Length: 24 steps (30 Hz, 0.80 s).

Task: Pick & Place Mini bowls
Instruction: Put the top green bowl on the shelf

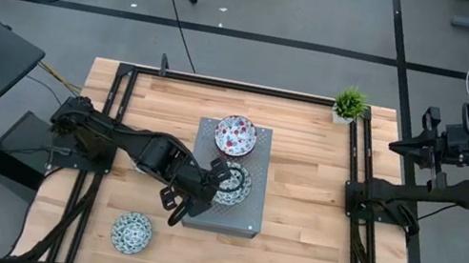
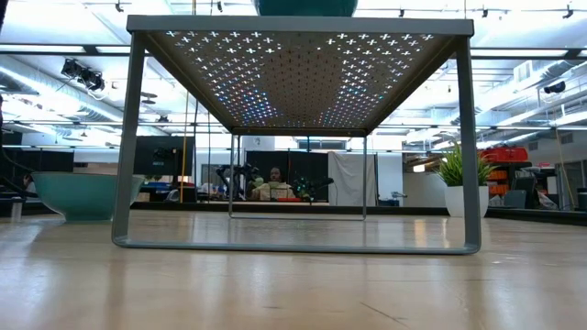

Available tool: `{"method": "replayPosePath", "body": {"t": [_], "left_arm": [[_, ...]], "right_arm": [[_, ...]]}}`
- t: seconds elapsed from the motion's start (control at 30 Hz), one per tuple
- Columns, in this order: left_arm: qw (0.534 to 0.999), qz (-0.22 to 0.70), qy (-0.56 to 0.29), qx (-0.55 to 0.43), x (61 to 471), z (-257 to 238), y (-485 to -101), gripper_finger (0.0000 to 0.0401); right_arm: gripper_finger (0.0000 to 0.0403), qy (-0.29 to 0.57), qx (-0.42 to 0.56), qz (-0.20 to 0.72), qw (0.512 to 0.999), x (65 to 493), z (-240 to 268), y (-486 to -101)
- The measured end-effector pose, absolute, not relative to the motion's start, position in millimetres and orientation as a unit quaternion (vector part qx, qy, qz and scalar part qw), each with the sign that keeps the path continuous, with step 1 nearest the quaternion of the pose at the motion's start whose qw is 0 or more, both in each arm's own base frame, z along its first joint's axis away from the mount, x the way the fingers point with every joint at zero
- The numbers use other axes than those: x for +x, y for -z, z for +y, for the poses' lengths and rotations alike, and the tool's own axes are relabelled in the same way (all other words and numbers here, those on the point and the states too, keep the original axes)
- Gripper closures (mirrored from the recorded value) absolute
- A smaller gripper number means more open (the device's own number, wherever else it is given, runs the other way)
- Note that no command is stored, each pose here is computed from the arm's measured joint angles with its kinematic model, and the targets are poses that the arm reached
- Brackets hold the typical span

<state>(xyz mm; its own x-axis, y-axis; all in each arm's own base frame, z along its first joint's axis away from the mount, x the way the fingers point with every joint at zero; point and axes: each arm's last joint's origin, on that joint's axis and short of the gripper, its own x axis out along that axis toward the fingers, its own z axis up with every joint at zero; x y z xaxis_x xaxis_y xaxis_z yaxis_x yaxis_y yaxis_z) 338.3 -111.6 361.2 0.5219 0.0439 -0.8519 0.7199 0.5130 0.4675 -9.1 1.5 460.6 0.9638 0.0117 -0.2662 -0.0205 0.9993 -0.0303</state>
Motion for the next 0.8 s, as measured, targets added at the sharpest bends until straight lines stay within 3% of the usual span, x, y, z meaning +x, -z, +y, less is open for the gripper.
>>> {"method": "replayPosePath", "body": {"t": [0.8], "left_arm": [[0.819, 0.367, 0.197, 0.396, 308, -80, -410, 0.0392]], "right_arm": [[0.0374, -0.008, -0.016, 0.134, 0.991, -9, 2, -461]]}}
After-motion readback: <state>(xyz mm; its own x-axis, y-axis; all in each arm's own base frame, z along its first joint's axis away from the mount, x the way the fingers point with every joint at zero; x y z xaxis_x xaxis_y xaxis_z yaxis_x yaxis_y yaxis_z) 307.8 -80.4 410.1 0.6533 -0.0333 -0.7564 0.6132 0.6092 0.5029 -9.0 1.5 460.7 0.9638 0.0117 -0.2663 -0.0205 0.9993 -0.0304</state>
